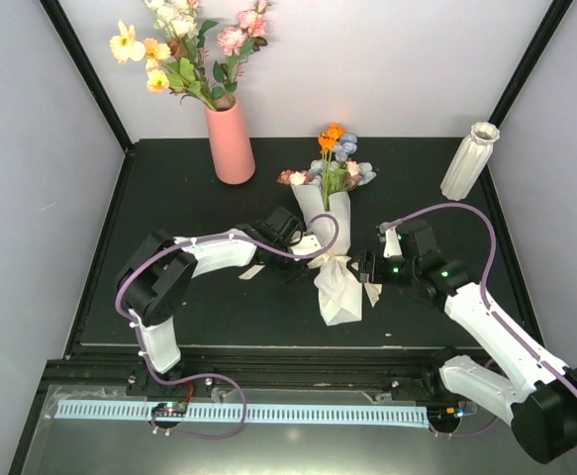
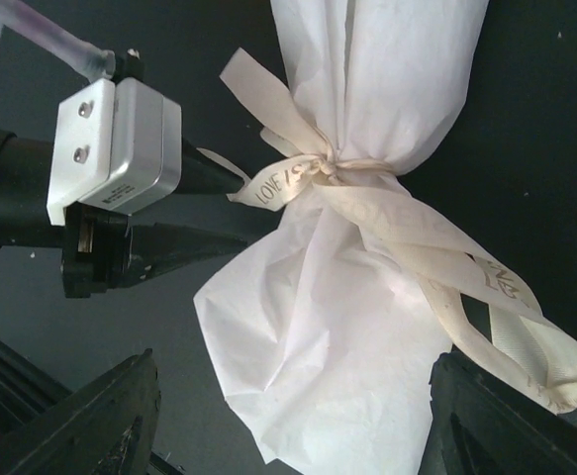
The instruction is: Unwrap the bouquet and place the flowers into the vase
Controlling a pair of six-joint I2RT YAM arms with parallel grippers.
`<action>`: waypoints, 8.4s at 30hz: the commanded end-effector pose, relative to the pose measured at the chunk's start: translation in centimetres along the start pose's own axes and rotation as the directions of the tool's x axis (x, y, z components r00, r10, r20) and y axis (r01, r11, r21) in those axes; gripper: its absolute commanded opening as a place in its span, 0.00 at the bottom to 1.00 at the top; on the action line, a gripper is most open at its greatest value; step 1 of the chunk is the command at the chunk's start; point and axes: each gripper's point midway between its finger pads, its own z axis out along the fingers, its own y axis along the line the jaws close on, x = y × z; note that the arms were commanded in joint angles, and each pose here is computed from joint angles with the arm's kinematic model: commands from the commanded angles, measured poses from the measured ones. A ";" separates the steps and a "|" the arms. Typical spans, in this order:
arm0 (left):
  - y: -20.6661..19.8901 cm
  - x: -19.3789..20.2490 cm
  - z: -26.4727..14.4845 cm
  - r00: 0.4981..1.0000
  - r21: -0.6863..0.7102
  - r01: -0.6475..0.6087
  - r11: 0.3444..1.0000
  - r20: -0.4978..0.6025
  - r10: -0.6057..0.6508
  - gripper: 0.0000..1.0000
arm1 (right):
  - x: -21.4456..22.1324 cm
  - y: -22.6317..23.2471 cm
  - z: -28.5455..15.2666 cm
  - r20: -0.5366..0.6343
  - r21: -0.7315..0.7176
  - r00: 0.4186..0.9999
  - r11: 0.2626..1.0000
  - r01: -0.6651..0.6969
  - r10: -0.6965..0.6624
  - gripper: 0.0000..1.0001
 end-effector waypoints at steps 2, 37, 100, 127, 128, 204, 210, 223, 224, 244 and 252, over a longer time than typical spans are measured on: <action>0.9 -2.2 1.0 0.998 -0.004 -0.022 1.000 0.053 0.022 0.45 | 1.0 -0.9 1.1 -0.063 0.028 0.997 0.998 -0.048 0.050 0.76; -2.9 -3.7 0.9 0.965 0.223 0.117 0.968 0.207 -0.164 0.02 | 6.5 -3.4 10.5 -0.297 0.333 0.932 0.937 -0.105 0.210 0.73; 7.1 3.1 -20.0 0.823 -0.362 0.562 0.744 0.338 -0.457 0.02 | 5.7 -0.5 10.5 -0.227 0.093 0.970 0.994 -0.064 0.084 0.02; 16.0 9.9 -31.3 0.546 -0.418 0.838 0.352 0.655 -0.523 0.02 | 5.6 -0.7 12.2 -0.227 0.134 0.947 0.971 -0.199 0.226 0.01; 16.0 10.0 -31.6 0.543 -0.418 0.840 0.347 0.659 -0.521 0.02 | 5.6 -0.7 12.2 -0.229 0.131 0.947 0.971 -0.200 0.226 0.01; -2.2 9.6 -3.6 0.614 -0.119 0.786 0.606 0.034 -0.789 0.71 | -5.4 1.6 20.6 -0.336 0.194 0.941 0.976 0.101 -0.031 0.40; -0.3 11.0 -3.8 0.639 -0.258 0.748 0.611 0.035 -0.768 0.68 | -4.4 -0.9 17.9 -0.311 0.207 0.950 0.978 0.030 0.037 0.40; 1.0 10.3 -6.7 0.711 -0.357 0.670 0.651 0.059 -0.700 0.74 | -4.3 2.2 15.1 -0.311 -0.013 0.945 0.995 0.104 -0.103 0.66; 1.0 10.1 -7.0 0.716 -0.351 0.668 0.657 0.063 -0.695 0.75 | -4.7 2.5 14.6 -0.306 -0.015 0.944 0.993 0.121 -0.119 0.71; 1.2 6.3 -10.3 0.791 -0.277 0.605 0.746 0.102 -0.604 0.92 | 0.4 4.5 11.5 -0.200 -0.113 0.948 0.967 0.228 -0.247 0.77; 2.1 5.6 -9.0 0.802 -0.191 0.594 0.781 0.071 -0.593 0.89 | 1.6 4.8 13.5 -0.210 -0.064 0.934 0.957 0.283 -0.290 0.74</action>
